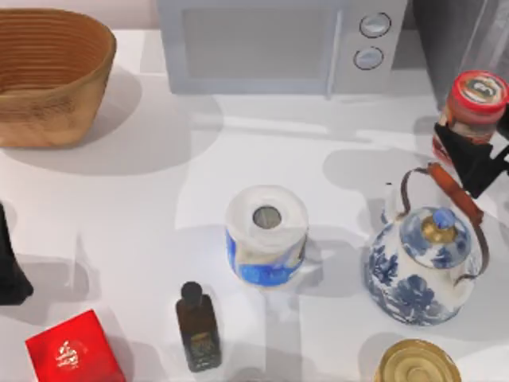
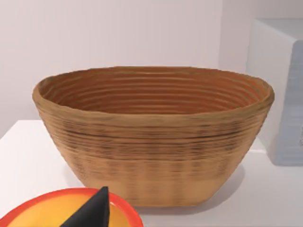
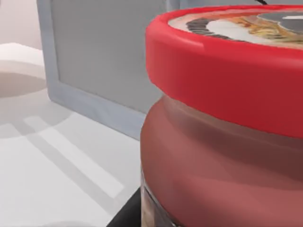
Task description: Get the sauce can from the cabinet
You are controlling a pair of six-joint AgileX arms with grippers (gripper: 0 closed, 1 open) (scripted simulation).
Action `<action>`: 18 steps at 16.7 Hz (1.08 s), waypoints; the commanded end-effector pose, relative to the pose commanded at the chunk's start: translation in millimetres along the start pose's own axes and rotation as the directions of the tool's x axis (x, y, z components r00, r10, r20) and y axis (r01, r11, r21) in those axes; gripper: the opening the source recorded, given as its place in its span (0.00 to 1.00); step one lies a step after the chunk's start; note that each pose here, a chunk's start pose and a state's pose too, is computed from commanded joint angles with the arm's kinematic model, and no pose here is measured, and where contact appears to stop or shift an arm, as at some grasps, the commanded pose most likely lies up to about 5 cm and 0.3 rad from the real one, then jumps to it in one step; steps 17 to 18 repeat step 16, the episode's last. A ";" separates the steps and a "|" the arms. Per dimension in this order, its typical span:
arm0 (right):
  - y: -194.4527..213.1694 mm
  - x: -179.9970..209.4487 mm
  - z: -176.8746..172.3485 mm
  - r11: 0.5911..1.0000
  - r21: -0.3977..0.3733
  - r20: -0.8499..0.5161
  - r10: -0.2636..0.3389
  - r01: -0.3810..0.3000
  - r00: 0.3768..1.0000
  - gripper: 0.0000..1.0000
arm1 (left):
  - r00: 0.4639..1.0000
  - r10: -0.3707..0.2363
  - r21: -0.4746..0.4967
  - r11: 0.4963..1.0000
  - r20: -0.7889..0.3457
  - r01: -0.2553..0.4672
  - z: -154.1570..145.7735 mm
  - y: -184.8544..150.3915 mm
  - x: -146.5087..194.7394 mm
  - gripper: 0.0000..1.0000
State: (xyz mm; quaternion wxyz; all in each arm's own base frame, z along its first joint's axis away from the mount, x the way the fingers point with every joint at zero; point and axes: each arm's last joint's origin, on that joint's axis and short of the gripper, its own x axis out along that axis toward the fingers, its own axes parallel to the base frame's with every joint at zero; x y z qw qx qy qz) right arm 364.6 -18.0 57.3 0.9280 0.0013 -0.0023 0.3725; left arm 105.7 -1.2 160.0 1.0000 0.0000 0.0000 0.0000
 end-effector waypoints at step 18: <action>0.0 0.0 0.0 1.000 0.000 0.000 0.000 0.000 1.000 1.00 | 1.000 0.000 0.000 1.000 0.000 0.000 0.0 0.0 0.0 1.00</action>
